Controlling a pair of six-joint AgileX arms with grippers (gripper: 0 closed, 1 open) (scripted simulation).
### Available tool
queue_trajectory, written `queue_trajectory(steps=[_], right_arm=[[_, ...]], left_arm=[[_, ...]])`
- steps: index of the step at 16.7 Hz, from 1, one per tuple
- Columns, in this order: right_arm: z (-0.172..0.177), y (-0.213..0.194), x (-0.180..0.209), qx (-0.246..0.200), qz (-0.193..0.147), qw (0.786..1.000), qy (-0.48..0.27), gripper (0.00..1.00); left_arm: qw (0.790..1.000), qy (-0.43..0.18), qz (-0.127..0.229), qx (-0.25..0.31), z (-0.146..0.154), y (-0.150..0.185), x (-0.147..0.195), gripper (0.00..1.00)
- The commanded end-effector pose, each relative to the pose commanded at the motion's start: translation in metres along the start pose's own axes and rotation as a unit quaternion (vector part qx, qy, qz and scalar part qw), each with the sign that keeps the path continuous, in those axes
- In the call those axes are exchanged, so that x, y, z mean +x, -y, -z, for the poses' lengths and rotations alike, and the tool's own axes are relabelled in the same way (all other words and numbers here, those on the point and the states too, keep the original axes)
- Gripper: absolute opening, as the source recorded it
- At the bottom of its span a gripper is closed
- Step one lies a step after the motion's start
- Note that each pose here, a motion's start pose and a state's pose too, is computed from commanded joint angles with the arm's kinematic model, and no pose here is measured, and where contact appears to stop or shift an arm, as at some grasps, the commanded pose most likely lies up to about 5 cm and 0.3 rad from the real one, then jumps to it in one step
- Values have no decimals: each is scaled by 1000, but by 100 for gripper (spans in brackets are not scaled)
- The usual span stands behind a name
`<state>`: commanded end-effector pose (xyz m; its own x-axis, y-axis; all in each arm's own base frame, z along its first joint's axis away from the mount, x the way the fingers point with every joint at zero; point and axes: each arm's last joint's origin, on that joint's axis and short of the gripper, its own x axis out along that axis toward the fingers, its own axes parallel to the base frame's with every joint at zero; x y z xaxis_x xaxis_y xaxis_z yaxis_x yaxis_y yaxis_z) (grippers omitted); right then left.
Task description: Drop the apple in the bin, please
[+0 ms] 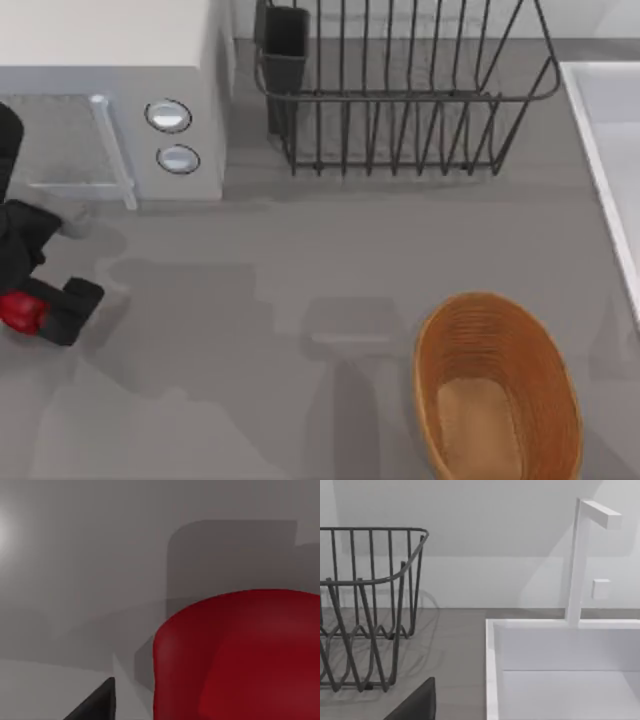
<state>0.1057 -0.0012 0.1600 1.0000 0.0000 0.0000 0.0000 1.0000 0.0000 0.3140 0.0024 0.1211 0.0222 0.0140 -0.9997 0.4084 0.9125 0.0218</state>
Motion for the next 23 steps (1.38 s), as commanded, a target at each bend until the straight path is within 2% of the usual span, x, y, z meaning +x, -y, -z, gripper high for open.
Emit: queue_trajectory(steps=[3, 8, 21, 23], right_arm=[[0, 0, 0, 0, 0, 1000, 0, 100], [0, 0, 0, 0, 0, 1000, 0, 100], [0, 0, 0, 0, 0, 1000, 0, 100], [0, 0, 0, 0, 0, 1000, 0, 100]], left_arm=[[1000, 3, -1, 0, -9, -4, 12, 100], [1000, 4, -2, 0, -11, -4, 13, 100], [1000, 4, -2, 0, -11, -4, 13, 2], [1000, 4, -2, 0, -11, -4, 13, 0]])
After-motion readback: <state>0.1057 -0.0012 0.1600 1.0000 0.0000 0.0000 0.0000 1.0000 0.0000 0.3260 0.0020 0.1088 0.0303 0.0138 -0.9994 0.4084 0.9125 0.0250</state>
